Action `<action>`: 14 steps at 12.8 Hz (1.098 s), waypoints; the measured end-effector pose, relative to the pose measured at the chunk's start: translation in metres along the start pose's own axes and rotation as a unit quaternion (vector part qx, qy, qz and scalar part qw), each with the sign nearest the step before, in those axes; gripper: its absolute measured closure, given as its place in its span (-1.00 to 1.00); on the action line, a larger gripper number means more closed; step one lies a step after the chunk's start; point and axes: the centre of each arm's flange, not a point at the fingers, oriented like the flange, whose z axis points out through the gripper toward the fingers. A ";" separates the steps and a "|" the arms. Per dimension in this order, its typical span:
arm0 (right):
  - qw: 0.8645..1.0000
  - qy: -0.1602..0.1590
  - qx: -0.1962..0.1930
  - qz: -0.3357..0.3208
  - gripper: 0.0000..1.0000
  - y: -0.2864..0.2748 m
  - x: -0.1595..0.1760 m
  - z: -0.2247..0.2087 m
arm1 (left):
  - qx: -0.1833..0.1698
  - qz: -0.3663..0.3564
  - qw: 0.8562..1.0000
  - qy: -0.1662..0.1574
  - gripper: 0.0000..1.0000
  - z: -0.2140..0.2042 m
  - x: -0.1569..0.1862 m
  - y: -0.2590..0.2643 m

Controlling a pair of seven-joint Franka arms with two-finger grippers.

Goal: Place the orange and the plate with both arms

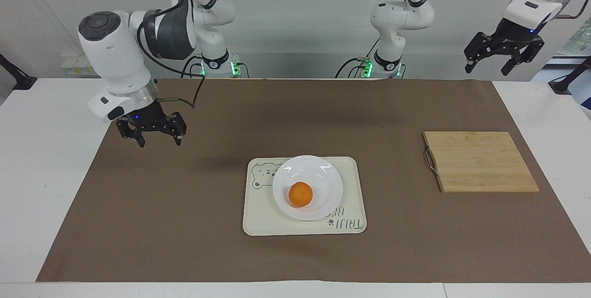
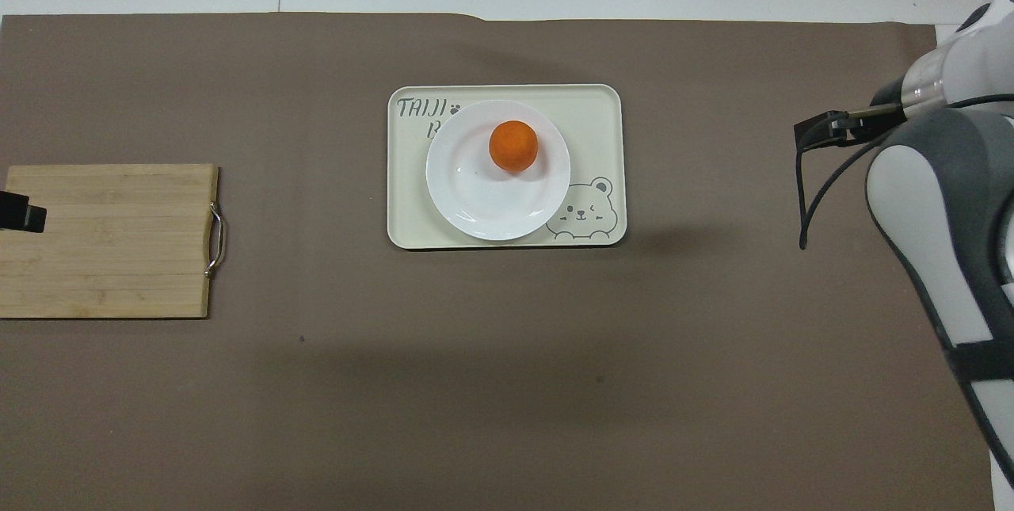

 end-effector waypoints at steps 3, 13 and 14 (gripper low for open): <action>1.000 0.000 0.008 0.005 -1.00 0.008 -0.026 -0.046 | 0.000 0.000 1.000 0.000 -1.00 0.000 0.000 0.000; 1.000 -0.011 0.026 0.014 -1.00 0.024 -0.082 -0.078 | 0.000 0.000 1.000 0.000 -1.00 0.000 0.000 0.000; 1.000 -0.009 0.026 0.015 -1.00 0.024 -0.083 -0.082 | 0.000 0.000 1.000 0.000 -1.00 0.000 0.000 0.000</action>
